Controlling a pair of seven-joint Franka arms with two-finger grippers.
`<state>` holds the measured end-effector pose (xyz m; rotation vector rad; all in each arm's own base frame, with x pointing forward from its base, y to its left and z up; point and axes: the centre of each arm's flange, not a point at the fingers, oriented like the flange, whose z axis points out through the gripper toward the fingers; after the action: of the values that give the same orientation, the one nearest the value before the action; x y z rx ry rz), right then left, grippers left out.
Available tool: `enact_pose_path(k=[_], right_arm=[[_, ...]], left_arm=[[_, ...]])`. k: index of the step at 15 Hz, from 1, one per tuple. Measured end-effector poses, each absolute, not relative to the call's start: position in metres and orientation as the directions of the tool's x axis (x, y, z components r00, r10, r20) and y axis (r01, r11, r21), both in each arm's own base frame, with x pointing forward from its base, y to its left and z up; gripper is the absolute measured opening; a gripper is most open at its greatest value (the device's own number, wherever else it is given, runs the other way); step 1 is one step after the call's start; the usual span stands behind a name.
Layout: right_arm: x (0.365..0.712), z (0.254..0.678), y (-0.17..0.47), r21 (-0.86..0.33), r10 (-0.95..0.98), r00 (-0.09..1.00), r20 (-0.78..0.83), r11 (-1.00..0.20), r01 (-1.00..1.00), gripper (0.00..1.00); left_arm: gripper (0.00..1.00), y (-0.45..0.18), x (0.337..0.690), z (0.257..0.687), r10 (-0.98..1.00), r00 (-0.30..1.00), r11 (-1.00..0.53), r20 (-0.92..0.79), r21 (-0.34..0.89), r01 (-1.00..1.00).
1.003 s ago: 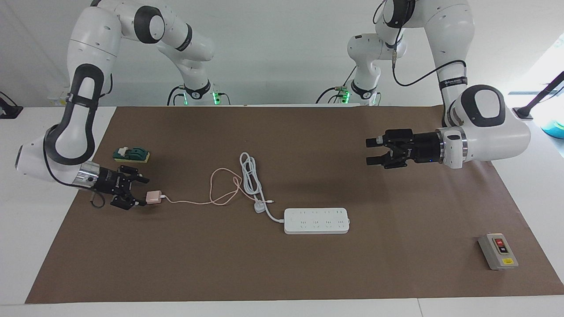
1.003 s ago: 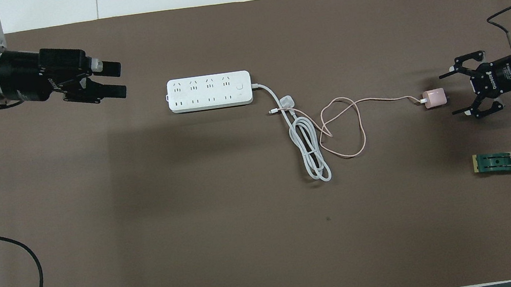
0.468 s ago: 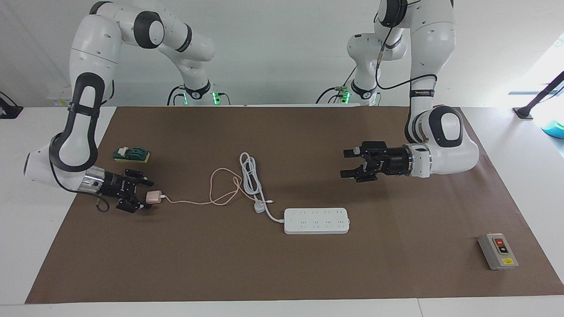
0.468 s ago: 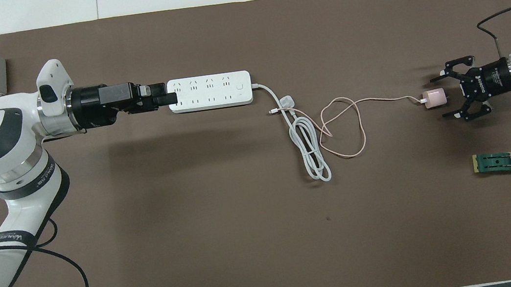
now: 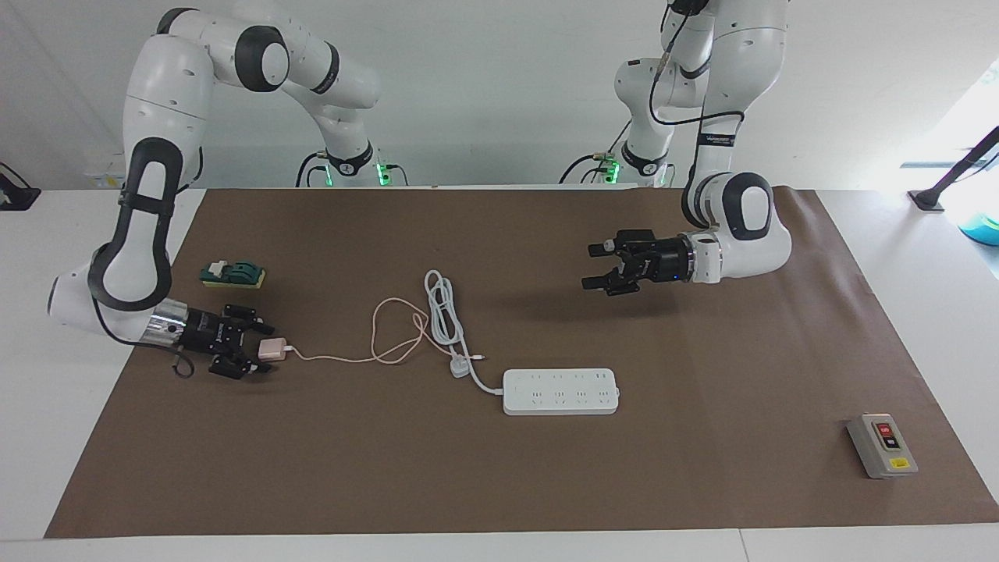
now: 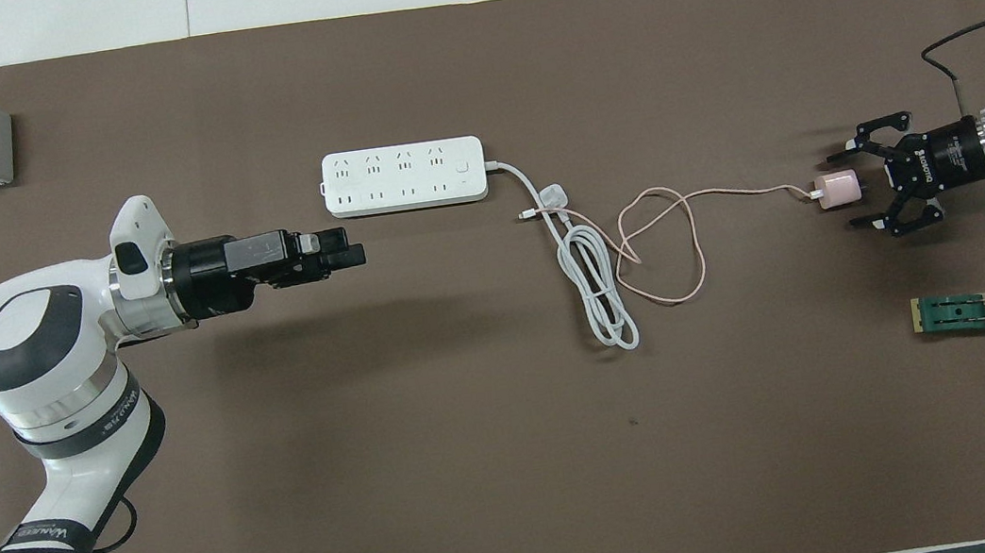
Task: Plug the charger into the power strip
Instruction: 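Grasp the strip end with the left gripper while the right gripper grasps the charger, then carry the pink charger with the right gripper toward the left gripper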
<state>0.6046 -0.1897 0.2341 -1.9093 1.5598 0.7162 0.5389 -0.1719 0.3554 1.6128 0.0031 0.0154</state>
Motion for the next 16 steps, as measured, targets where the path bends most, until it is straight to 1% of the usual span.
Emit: enact_pose_path(k=[3,4,9,12,16], right_arm=[[0.607,0.236,-0.189,-0.101,-0.682,0.182,-0.709,-0.157,-0.982,0.58],[0.608,0.237,-0.189,-0.104,-0.682,0.185,-0.708,-0.158,-0.982,0.51],[0.608,0.237,-0.187,-0.105,-0.681,0.187,-0.708,-0.161,-0.981,0.51],[0.618,0.244,-0.161,-0.094,-0.678,0.196,-0.709,-0.184,-0.978,0.51],[0.641,0.295,-0.086,-0.066,-0.683,0.201,-0.702,-0.218,-0.974,0.51]], left_arm=[[1.0,-0.178,0.533,0.346,0.023,0.995,-0.056,-0.101,0.993,0.103],[1.0,-0.18,0.533,0.346,0.02,0.993,-0.057,-0.12,0.991,0.121],[1.0,-0.197,0.529,0.341,0.006,0.991,-0.049,-0.137,0.989,0.137],[1.0,-0.204,0.53,0.333,-0.004,0.994,-0.048,-0.109,0.993,0.109],[1.0,-0.211,0.531,0.326,-0.014,0.994,-0.051,-0.106,0.993,0.105]])
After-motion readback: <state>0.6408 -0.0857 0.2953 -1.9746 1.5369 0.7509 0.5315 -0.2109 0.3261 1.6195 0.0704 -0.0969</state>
